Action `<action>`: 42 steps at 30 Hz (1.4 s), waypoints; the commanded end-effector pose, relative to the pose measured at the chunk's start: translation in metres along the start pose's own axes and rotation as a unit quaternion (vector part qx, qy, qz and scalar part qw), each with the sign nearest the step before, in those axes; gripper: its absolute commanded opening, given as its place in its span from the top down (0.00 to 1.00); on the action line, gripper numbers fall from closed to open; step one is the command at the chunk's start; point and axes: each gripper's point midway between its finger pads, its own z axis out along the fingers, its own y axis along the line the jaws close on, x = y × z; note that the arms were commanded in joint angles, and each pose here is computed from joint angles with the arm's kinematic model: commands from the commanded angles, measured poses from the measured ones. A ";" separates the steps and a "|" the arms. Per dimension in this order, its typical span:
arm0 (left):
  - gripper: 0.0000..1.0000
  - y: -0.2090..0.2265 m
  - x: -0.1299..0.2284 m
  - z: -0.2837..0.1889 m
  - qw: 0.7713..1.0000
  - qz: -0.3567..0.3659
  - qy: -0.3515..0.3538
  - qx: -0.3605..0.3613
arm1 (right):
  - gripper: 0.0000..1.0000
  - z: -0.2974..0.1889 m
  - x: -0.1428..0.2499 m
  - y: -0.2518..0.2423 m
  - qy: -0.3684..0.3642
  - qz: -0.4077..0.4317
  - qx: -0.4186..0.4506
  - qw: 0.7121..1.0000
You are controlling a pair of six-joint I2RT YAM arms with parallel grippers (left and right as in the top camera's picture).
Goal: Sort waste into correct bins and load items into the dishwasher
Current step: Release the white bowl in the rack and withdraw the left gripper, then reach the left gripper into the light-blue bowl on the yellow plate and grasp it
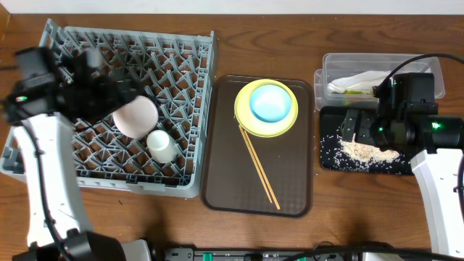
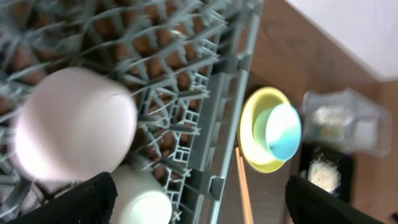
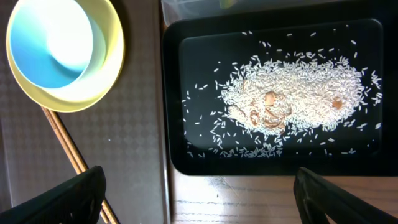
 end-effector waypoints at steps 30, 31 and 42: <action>0.10 -0.186 0.173 0.260 0.900 0.413 0.133 0.019 | 0.04 -0.006 -0.006 -0.006 -0.014 0.012 0.010 1.000; 0.11 -0.184 0.176 0.263 0.899 0.417 0.136 0.014 | 0.04 -0.006 -0.006 -0.006 -0.014 0.012 0.010 1.000; 0.29 -0.166 0.194 0.277 0.891 0.424 0.162 -0.012 | 0.04 -0.006 -0.006 -0.006 -0.014 0.012 0.010 1.000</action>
